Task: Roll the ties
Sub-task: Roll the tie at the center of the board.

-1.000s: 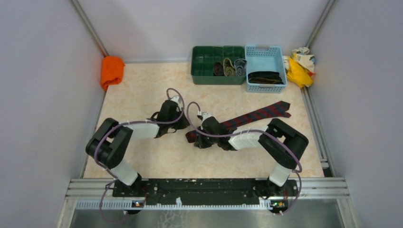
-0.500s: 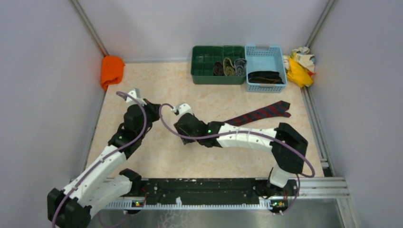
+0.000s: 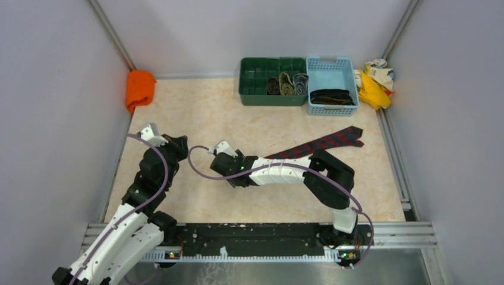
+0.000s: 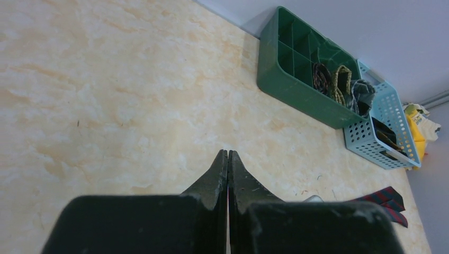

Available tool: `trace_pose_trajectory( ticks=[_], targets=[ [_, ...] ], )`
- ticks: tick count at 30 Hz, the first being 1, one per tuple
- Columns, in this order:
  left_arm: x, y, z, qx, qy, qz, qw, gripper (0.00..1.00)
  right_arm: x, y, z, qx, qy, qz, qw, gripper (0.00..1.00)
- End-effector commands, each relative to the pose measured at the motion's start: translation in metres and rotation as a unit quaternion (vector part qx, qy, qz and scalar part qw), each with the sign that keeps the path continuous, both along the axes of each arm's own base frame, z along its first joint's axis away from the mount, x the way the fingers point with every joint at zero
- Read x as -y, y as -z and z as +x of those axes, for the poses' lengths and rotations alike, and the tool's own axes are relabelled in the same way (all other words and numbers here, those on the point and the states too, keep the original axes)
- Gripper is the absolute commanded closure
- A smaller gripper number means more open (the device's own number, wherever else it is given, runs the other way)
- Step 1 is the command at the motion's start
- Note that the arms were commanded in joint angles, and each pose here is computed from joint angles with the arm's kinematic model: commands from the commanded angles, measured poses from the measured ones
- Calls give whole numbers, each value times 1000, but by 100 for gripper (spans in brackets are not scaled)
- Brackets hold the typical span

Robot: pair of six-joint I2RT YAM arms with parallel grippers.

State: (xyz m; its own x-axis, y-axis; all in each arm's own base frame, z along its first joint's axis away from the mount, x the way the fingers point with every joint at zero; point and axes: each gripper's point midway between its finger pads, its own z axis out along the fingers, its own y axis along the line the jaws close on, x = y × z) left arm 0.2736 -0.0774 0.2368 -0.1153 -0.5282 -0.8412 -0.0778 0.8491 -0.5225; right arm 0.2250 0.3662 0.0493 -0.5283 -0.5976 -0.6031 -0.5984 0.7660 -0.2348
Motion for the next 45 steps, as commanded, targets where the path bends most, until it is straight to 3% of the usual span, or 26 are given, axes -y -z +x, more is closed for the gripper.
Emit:
trace_pose_trajectory(
  ticks=[1, 13, 16, 19, 23, 29, 36, 45],
  targets=[
    [-5, 7, -2, -10, -8, 13, 1000, 100, -11, -12, 14, 30, 10, 2, 1000, 44],
    [-2, 11, 0, -13, -3, 17, 1000, 100, 3, 13, 21, 12, 55, -16, 998, 49],
    [-2, 10, 1, -11, -3, 16, 1000, 100, 11, 14, 22, 5, 76, -4, 997, 65],
    [0, 10, 2, -11, -2, 16, 1000, 100, 16, 12, 24, -5, 98, 25, 995, 69],
    [0, 15, 4, -18, -4, 16, 1000, 100, 10, 2, 26, -39, 100, 122, 987, 69],
    [3, 13, 7, -14, 1, 14, 1000, 100, 5, -14, 21, -117, 70, 257, 957, 71],
    [25, 17, 19, -29, 40, 14, 999, 100, -17, -35, 5, -209, 1, 378, 902, 74],
    [43, 29, 31, -48, 69, 16, 996, 100, -29, -40, -7, -281, -39, 459, 842, 76]
  ],
)
